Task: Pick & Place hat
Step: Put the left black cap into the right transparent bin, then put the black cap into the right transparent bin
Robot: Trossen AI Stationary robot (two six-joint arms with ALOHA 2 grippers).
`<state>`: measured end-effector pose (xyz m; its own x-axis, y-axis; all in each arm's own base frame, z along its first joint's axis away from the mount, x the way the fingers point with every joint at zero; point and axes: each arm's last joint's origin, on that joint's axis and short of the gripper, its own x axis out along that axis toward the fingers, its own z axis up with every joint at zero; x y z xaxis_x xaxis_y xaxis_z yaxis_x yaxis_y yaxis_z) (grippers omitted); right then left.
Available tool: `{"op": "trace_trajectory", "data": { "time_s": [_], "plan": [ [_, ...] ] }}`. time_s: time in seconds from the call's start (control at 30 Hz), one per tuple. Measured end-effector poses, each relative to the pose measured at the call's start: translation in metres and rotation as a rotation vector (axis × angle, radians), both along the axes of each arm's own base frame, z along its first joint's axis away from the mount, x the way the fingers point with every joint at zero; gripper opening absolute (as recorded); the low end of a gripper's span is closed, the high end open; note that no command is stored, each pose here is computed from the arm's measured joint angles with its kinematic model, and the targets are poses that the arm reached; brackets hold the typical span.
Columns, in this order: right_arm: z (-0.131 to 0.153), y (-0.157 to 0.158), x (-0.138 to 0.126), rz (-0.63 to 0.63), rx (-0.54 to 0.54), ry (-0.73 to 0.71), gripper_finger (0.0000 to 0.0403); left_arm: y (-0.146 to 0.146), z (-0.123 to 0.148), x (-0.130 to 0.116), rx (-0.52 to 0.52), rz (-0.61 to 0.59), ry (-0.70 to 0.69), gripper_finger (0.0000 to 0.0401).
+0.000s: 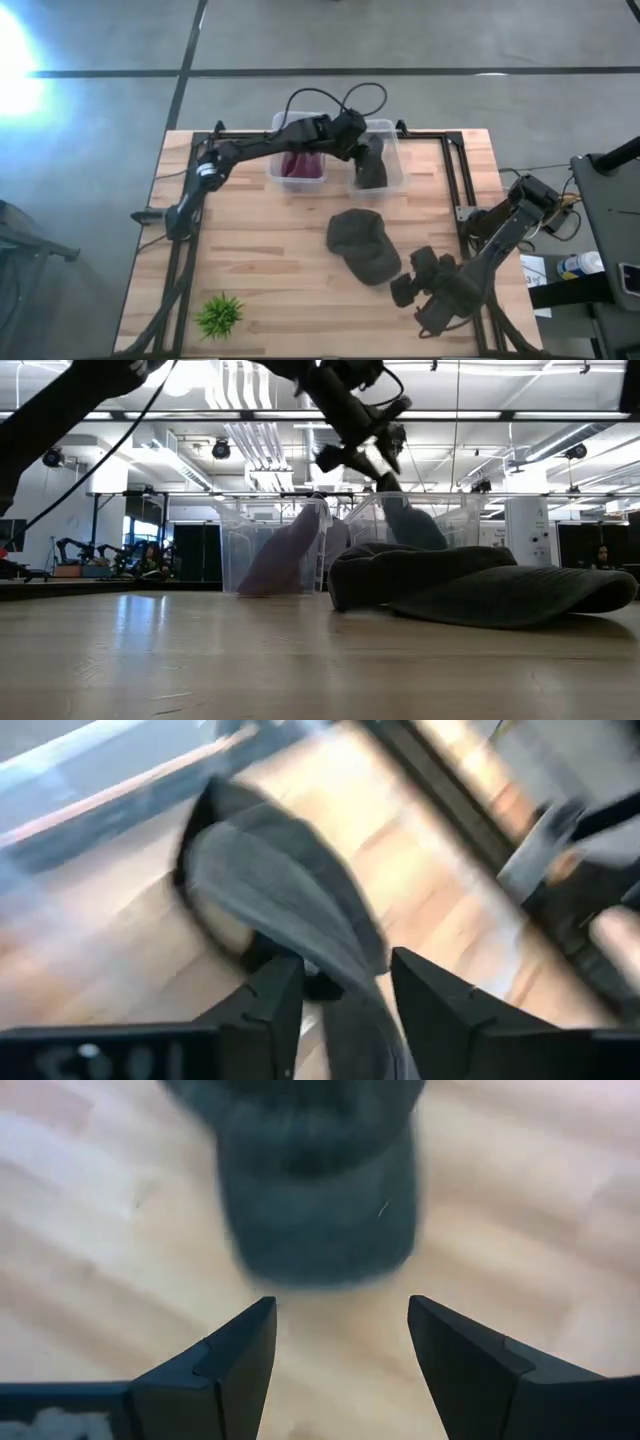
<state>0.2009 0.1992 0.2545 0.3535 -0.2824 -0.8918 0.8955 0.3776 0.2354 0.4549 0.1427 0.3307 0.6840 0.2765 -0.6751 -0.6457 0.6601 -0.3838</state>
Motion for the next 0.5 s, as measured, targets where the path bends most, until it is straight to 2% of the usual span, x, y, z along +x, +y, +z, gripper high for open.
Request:
{"op": "trace_trajectory", "data": {
  "time_s": [0.13, 0.27, 0.37, 0.5],
  "plan": [
    [-0.027, 0.012, 0.003, -0.052, 0.232, -0.167, 0.0224, -0.016, 0.018, -0.02, 0.083, -0.119, 0.109, 0.0173],
    [-0.057, 0.018, 0.006, -0.12, 0.367, -0.254, 0.0224, -0.058, 0.056, -0.044, 0.219, -0.308, 0.071, 0.0177],
    [-0.073, 0.02, 0.003, -0.18, 0.36, -0.231, 0.0224, -0.085, 0.071, -0.062, 0.282, -0.361, 0.052, 0.0178],
    [-0.083, 0.022, 0.006, -0.193, 0.325, -0.23, 0.0224, -0.114, 0.076, -0.087, 0.304, -0.386, 0.04, 0.0178]
  ]
}}
